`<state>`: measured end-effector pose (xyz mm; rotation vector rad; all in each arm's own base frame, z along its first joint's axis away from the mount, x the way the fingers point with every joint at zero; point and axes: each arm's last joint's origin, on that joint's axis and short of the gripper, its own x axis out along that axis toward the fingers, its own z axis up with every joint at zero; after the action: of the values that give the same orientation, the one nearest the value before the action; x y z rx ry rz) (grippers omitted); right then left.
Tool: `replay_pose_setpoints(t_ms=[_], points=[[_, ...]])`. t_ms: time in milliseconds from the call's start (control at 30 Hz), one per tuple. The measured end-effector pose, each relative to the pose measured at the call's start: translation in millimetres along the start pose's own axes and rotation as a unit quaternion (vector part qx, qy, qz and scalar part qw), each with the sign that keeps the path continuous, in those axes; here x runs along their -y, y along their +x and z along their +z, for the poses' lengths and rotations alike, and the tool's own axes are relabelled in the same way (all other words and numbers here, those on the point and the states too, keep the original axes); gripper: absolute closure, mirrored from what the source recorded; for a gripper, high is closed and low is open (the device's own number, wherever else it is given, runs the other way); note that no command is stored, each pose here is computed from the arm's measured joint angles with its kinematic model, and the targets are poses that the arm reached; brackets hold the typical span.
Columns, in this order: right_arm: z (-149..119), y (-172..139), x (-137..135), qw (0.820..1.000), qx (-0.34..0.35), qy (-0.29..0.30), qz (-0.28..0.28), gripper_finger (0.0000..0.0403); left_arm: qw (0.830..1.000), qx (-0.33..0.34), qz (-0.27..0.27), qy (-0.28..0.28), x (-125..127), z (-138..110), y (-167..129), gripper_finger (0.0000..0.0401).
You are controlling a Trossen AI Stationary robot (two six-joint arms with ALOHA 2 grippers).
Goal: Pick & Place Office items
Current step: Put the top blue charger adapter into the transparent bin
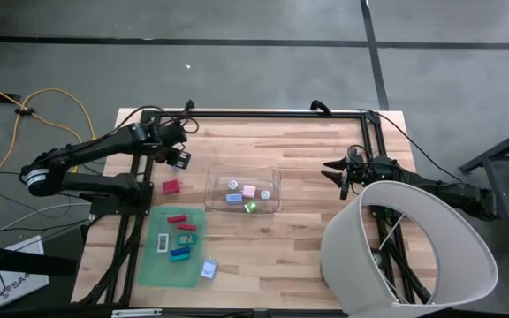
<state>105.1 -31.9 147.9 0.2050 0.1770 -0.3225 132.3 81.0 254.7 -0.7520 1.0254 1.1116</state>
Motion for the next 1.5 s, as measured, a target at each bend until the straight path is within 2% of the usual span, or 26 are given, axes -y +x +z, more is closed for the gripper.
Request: replay_pose_setpoints(t_ms=[233, 467, 1500], points=[[0, 0, 0, 1.0, 0.0, 0.0, 0.0, 0.0259, 0.999, -0.031, 0.007, -0.004, 0, 6, 10, 0.0299], [0, 0, 0, 1.0, 0.0, 0.0, 0.0, 0.0259, 0.998, -0.053, -0.012, -0.023, -3, 9, 11, 0.0299], [0, 0, 0, 1.0, 0.0, 0.0, 0.0, 0.0259, 0.997, -0.052, -0.009, -0.063, -6, 11, 12, 0.0295]])
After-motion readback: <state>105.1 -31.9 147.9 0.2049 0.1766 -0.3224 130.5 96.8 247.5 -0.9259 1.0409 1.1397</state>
